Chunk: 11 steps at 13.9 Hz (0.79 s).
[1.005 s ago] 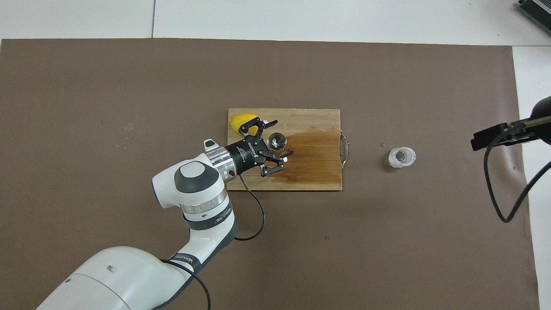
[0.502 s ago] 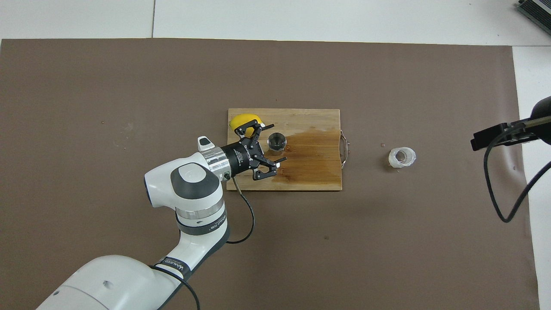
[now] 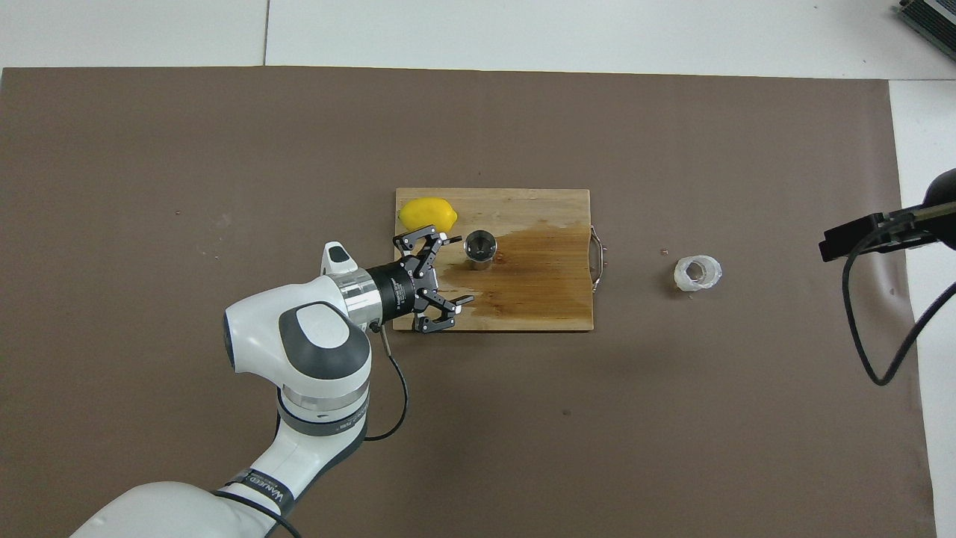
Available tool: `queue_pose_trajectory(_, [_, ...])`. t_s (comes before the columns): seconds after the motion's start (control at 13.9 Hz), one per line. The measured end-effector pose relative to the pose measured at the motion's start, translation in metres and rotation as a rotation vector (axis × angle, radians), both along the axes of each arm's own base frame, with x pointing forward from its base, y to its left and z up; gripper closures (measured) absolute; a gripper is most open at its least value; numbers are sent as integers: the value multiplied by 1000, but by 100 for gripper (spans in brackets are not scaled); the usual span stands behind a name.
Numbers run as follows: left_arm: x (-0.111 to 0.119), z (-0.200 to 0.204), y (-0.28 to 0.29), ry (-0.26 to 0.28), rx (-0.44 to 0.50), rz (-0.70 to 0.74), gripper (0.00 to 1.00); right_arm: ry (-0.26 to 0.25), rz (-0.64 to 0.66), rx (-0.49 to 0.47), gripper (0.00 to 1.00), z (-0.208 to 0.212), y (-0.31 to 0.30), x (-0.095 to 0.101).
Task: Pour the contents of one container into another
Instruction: 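Withdraw the left gripper while the right gripper reaches the white cup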
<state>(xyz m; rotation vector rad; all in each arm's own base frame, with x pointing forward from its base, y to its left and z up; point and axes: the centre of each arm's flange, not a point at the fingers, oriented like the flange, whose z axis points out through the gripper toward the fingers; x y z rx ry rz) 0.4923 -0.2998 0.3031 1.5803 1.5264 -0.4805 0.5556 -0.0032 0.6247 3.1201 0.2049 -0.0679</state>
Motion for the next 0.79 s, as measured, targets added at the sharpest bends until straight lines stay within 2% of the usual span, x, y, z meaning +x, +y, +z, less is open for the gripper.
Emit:
queue_pose_trajectory(0.14, [-5,3,3,-33,58,-45,0,0,54,2,0,1,1,0])
queue_pose_trajectory(0.29, [-3,9,5,-94,140,-136,0,1,163,6,0,1,1,-1])
queue_pose_trajectory(0.5, [9,24,16,-195,262,-262,0,8,406,17,0,-3,-2,-1])
queue_pose_trajectory(0.79, [29,51,41,-298,412,-515,0,-27,727,44,0,-27,-31,2])
